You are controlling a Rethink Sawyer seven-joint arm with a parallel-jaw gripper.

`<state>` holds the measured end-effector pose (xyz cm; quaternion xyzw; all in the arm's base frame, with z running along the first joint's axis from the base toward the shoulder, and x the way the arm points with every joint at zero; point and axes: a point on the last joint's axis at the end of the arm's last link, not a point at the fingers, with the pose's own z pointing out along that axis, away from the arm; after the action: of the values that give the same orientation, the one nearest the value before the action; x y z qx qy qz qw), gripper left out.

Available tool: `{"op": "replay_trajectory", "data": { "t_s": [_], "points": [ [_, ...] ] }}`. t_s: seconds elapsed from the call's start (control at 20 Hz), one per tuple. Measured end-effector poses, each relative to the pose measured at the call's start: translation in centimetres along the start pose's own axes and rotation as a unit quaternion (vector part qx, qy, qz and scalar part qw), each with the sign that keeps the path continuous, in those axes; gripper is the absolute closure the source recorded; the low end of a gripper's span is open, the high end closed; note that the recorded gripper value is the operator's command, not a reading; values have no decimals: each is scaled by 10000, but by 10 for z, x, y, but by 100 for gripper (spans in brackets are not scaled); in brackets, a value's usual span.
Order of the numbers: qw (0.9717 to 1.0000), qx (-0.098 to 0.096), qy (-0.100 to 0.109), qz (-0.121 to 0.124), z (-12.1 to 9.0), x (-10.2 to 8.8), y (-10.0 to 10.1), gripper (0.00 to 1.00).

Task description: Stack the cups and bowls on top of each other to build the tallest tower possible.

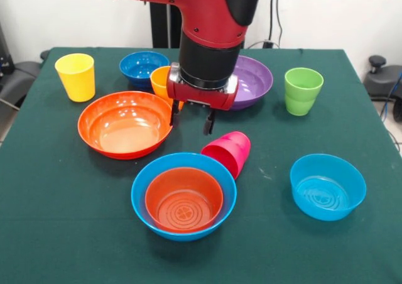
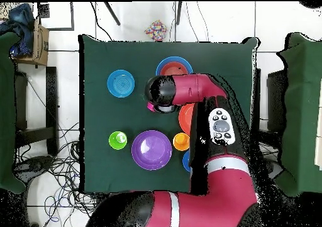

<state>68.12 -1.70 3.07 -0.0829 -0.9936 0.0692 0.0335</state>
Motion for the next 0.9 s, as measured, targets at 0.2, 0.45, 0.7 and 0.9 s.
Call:
{"op": "replay_trajectory", "data": {
  "t_s": [0.2, 0.45, 0.7, 0.9],
  "points": [
    [10000, -11, 9, 37, 1, -1, -5, 0],
    [9999, -43, 42, 112, 3, -1, -14, 0],
    [9995, -69, 160, 250, 11, 6, -34, 0],
    [9991, -85, 243, 322, 16, 11, -44, 0]
  ]
}}
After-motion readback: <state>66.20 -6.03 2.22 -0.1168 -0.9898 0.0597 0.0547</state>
